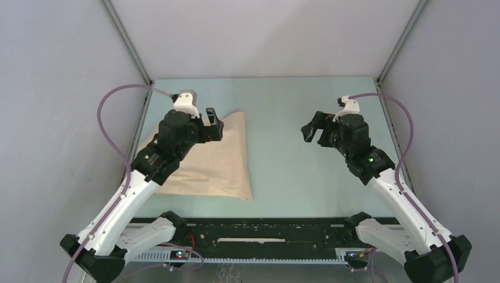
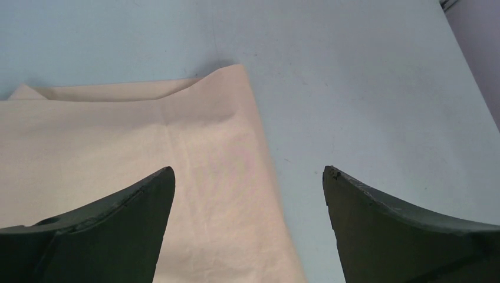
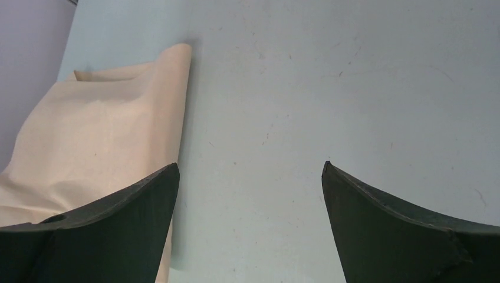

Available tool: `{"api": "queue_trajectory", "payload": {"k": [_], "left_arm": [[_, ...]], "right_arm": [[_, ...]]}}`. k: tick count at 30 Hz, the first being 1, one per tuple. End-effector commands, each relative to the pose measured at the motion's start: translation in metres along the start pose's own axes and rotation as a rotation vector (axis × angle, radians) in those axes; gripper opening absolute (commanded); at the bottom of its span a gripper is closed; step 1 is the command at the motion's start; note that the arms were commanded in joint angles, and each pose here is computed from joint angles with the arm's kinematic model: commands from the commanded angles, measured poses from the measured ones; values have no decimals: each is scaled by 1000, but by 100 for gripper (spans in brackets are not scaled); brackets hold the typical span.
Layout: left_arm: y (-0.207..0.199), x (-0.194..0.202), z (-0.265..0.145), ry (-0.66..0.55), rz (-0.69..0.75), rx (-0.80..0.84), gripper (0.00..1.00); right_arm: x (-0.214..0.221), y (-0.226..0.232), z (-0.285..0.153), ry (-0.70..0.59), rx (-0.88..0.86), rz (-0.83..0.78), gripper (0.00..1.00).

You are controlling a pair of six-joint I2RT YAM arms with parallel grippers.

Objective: Open and lay out the surgical kit
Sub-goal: Move the surgical kit at the center of the board.

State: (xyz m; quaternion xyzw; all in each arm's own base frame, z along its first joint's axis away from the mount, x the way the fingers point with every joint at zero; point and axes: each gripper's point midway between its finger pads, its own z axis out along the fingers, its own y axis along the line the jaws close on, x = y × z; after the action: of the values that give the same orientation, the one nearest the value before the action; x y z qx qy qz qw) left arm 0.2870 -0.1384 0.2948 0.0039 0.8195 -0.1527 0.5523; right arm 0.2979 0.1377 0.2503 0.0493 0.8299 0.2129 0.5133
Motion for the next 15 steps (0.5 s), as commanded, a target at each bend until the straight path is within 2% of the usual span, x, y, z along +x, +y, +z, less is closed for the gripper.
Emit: {"api": "queue_trajectory", "payload": {"k": [1, 8, 15], "left_arm": [[14, -1, -12, -26, -1, -77, 100], [25, -1, -26, -47, -14, -125, 100], [41, 5, -39, -43, -42, -192, 100]], "right_arm": [[11, 1, 2, 23, 39, -6, 99], [36, 26, 19, 116, 24, -52, 99], [75, 70, 57, 252, 5, -116, 99]]}}
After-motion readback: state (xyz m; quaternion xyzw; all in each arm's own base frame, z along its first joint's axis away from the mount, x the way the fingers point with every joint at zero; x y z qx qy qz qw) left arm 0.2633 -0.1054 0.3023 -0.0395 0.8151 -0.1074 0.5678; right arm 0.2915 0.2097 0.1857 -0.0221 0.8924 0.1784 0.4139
